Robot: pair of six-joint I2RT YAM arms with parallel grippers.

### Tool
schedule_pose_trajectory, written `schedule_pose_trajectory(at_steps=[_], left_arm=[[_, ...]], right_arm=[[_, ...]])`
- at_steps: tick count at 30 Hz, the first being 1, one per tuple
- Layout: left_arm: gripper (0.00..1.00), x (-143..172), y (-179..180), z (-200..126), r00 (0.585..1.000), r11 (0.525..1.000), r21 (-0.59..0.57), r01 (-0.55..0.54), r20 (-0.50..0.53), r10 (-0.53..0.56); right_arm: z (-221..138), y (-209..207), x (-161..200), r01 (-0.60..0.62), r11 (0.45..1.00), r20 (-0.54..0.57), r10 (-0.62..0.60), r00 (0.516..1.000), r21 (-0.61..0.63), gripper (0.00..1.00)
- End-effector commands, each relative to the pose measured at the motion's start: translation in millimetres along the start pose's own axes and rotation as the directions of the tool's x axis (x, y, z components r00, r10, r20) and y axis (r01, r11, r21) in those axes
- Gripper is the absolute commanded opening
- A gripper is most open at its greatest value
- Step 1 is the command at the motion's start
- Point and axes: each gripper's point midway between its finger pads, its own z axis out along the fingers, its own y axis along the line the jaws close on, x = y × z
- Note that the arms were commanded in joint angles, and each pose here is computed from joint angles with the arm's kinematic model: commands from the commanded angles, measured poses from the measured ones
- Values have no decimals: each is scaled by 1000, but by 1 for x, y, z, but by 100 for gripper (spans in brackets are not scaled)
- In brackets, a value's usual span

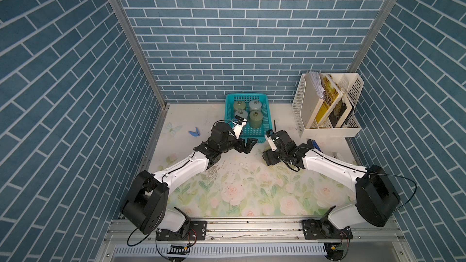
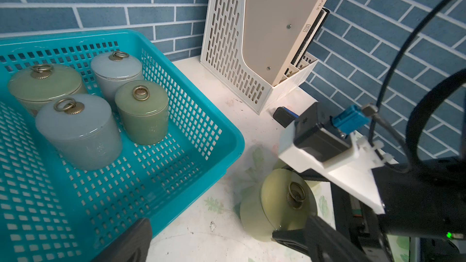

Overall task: Take the tea canister out of the basket
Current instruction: Place the tea canister at the center of the board.

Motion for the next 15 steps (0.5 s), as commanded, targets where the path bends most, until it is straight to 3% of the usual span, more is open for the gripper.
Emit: schedule_pose_trajectory(at_steps=[1, 6, 12, 15], left_arm=[[100, 6, 3, 2, 1000, 1000, -21, -16, -2, 16], [100, 6, 5, 1, 1000, 999, -31, -15, 2, 15], [100, 7, 6, 1, 1000, 999, -36, -17, 1, 17], [100, 7, 6, 0, 1000, 999, -37, -16, 2, 16]], right_arm=[[0, 0, -21, -40, 999, 78, 40, 996, 3, 0], [4, 1, -17, -40, 999, 71, 40, 997, 1, 3], [11, 1, -9, -43, 999, 49, 43, 998, -4, 29], [13, 1, -6, -45, 999, 39, 45, 998, -4, 47]])
